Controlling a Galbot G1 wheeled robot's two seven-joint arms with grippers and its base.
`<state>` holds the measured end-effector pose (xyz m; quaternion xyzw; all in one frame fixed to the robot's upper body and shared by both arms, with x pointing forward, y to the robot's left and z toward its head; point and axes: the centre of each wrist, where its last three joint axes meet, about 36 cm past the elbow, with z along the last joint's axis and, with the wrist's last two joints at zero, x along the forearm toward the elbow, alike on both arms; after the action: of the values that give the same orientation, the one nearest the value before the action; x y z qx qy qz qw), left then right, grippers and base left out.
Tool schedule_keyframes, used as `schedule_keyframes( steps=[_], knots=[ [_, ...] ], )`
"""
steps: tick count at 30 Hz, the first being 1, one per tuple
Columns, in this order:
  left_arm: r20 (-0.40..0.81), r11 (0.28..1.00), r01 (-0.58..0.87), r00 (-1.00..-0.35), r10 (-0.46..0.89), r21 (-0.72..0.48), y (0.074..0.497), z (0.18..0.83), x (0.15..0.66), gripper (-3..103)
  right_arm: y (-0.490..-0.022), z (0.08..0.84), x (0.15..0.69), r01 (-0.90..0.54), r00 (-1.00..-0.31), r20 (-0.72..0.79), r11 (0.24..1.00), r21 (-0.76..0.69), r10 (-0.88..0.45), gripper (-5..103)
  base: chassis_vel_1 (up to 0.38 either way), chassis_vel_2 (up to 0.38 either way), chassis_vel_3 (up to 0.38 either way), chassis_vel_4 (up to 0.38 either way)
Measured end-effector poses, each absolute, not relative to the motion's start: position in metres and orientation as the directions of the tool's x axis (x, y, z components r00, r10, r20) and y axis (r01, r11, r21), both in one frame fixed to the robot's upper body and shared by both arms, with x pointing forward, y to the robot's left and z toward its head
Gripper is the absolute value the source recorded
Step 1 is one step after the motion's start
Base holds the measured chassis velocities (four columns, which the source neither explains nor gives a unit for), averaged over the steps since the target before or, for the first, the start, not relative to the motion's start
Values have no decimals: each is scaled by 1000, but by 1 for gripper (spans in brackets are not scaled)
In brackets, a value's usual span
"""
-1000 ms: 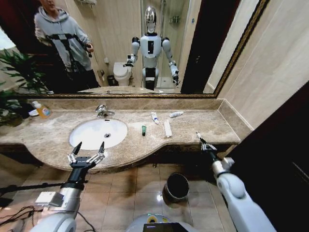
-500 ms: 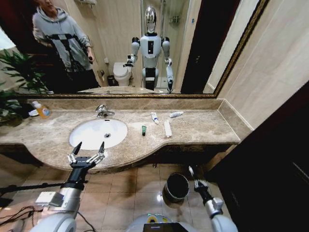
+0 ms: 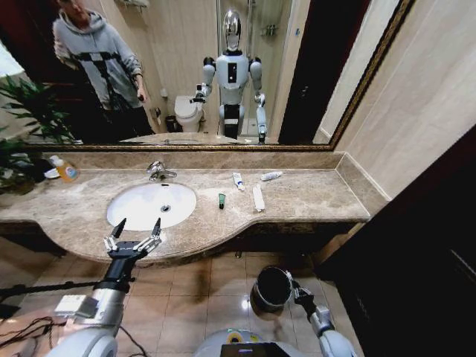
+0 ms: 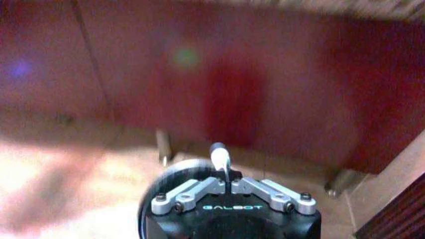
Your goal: Pick up the trash from the sink and place it in the trash bin.
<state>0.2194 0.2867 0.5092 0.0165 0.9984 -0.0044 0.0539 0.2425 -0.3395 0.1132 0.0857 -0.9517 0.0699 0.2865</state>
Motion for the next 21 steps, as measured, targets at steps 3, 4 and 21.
schedule_keyframes(
  steps=[3,4,21],
  knots=[
    [-108,999,33,-994,32,-7,287,509,219,100,-336,80,253,-243,-778,616,963,-115,-123,0,0,0,0,0],
    [-108,999,33,-994,32,-7,287,509,219,100,-336,80,253,-243,-778,616,963,-115,-123,0,0,0,0,0],
    [-108,999,33,-994,32,-7,287,509,219,100,-277,46,313,-341,-698,690,936,-83,-193,16,0,0,0,0]
  ],
)
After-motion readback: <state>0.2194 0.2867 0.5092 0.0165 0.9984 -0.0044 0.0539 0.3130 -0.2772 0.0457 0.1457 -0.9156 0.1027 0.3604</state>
